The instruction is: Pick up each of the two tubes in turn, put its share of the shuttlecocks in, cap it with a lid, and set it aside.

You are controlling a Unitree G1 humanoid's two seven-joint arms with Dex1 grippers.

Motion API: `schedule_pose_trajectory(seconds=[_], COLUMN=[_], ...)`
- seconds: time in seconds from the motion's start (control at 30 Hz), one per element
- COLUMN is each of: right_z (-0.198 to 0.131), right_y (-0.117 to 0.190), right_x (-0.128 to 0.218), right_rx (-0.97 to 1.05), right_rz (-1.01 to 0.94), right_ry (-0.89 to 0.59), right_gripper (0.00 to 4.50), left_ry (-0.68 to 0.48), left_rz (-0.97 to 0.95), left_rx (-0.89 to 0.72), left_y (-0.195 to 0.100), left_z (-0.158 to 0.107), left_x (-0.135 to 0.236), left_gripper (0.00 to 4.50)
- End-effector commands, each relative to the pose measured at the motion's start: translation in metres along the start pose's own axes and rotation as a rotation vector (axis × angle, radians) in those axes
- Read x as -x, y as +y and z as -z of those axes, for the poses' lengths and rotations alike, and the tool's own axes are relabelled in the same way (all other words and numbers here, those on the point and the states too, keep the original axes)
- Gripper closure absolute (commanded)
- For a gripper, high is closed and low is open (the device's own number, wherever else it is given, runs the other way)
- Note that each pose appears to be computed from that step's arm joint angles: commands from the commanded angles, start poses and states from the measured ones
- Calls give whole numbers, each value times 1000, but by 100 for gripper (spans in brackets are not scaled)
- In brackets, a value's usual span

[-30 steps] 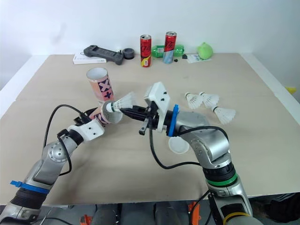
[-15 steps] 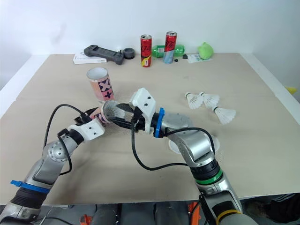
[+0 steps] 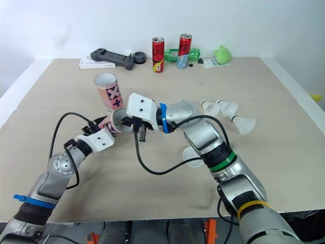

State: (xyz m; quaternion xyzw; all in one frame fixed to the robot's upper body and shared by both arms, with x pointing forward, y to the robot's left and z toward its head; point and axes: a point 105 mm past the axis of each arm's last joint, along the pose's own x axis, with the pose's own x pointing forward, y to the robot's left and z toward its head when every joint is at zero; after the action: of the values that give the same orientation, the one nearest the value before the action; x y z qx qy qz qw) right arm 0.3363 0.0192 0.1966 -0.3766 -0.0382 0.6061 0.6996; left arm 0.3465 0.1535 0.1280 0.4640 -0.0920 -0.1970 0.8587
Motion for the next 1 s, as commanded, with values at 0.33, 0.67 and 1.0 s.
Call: schedule_pose_trajectory(seconds=[0.33,0.67,1.0], right_z=[-3,-32,-43], right_y=[-2,-7,-11], right_x=[-56,-27,22], right_rx=[382,323,249], right_rz=[-105,-115,-51], right_ry=[142,-33,-124], right_gripper=[447,447,447], left_ry=[-6,5,-14], left_rz=[3,-3,-6], left_rx=[17,23,40], left_y=[-6,-7,-6], left_z=[-5,-4,-8], left_x=[2,7,6], left_gripper=[147,147,147])
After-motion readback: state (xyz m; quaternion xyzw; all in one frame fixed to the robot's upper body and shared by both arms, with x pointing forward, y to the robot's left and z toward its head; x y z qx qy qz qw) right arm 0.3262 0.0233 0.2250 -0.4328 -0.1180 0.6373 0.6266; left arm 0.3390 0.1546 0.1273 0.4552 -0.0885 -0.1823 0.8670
